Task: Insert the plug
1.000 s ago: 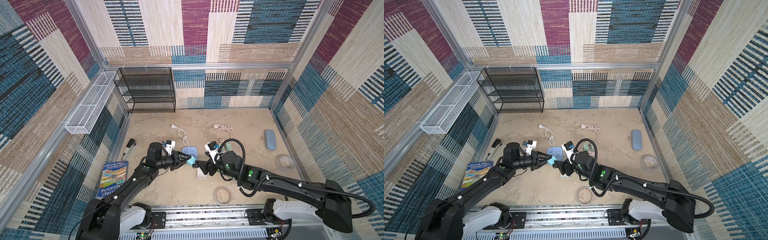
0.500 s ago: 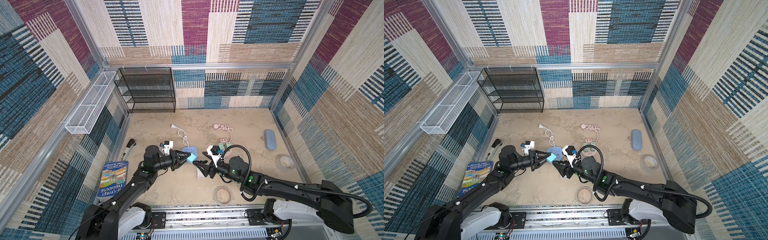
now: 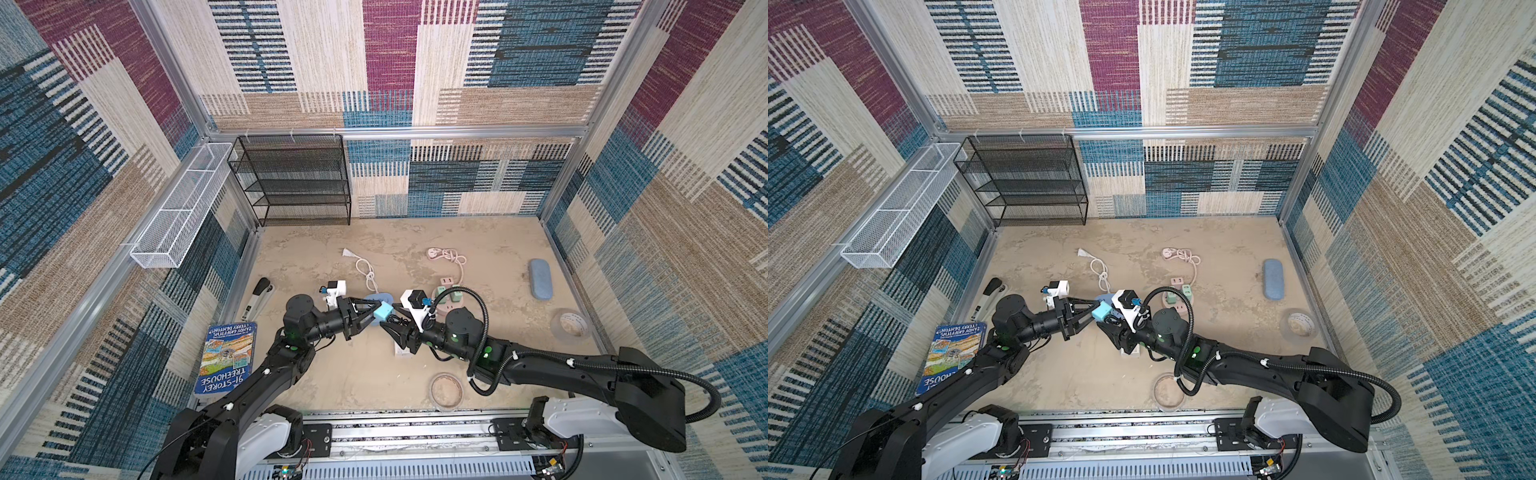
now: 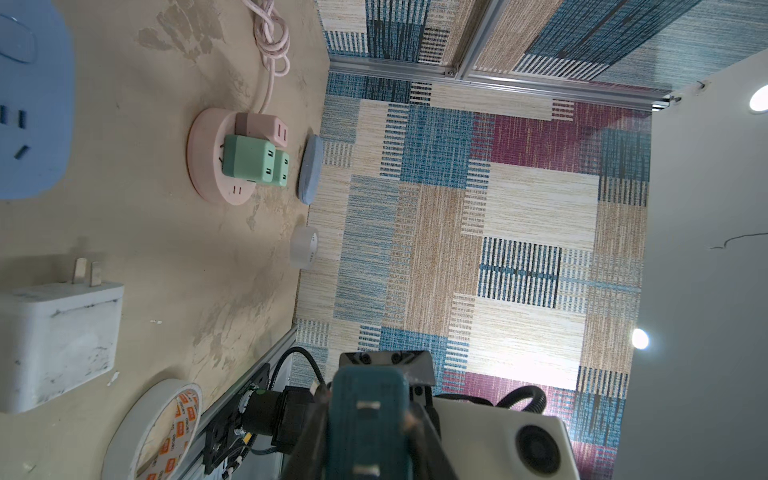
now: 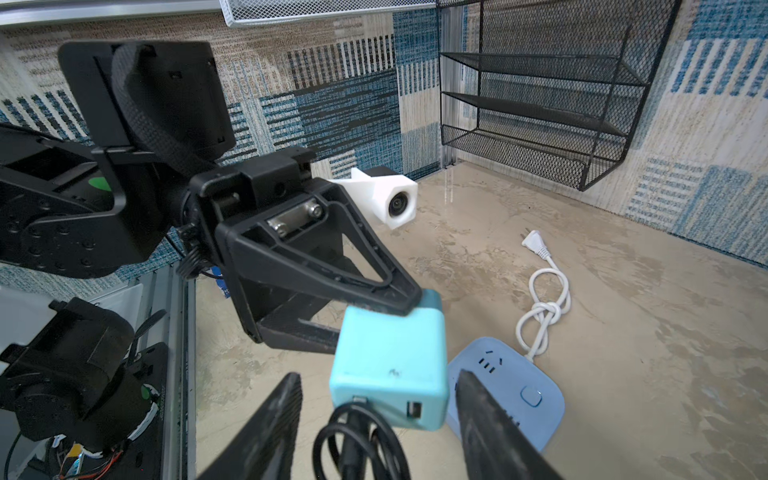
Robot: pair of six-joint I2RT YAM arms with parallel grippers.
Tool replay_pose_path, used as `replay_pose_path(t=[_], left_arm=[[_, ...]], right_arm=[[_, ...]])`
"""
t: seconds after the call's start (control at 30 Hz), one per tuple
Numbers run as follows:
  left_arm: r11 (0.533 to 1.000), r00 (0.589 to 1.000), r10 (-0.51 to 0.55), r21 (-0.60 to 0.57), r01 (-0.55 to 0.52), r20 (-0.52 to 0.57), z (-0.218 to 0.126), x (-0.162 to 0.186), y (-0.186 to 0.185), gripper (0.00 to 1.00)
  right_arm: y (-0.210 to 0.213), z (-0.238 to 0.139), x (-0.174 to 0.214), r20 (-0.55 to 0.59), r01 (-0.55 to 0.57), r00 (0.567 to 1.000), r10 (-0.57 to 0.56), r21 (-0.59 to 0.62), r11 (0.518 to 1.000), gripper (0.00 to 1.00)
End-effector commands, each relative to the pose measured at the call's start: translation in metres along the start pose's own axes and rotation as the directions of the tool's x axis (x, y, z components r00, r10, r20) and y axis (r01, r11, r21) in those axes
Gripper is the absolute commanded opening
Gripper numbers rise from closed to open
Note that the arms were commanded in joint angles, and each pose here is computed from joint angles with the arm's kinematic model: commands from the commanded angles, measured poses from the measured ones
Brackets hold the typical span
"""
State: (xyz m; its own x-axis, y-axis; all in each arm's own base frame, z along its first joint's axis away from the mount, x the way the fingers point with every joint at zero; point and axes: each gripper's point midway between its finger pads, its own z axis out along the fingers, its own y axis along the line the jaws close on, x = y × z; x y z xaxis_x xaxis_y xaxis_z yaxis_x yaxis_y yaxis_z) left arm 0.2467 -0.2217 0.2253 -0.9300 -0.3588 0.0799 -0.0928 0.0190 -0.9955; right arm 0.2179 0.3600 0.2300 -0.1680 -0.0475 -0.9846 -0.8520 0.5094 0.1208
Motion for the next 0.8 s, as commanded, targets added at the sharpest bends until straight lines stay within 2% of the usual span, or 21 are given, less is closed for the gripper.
replay_pose_path(t=[0.0,0.57,0.77], left_arm=[[0.998,0.999,0.029,0.061,-0.028,-0.016,-0.002,0.005,-0.019,0.0],[0.996,1.0,0.014,0.086,-0.013,-0.017,-0.003,0.007,-0.024,0.0],[0.997,1.0,-0.008,0.079,0.01,-0.023,-0.001,0.006,-0.019,0.0]], right_arm=[[0.004,0.002,-0.017,0.06,0.021,0.998,-0.02,-0.014,1.0,0.58],[0.012,0.012,-0.037,0.077,0.084,0.994,-0.08,-0.047,0.995,0.31],[0.017,0.011,-0.047,0.104,0.089,0.991,-0.081,-0.074,0.993,0.08]])
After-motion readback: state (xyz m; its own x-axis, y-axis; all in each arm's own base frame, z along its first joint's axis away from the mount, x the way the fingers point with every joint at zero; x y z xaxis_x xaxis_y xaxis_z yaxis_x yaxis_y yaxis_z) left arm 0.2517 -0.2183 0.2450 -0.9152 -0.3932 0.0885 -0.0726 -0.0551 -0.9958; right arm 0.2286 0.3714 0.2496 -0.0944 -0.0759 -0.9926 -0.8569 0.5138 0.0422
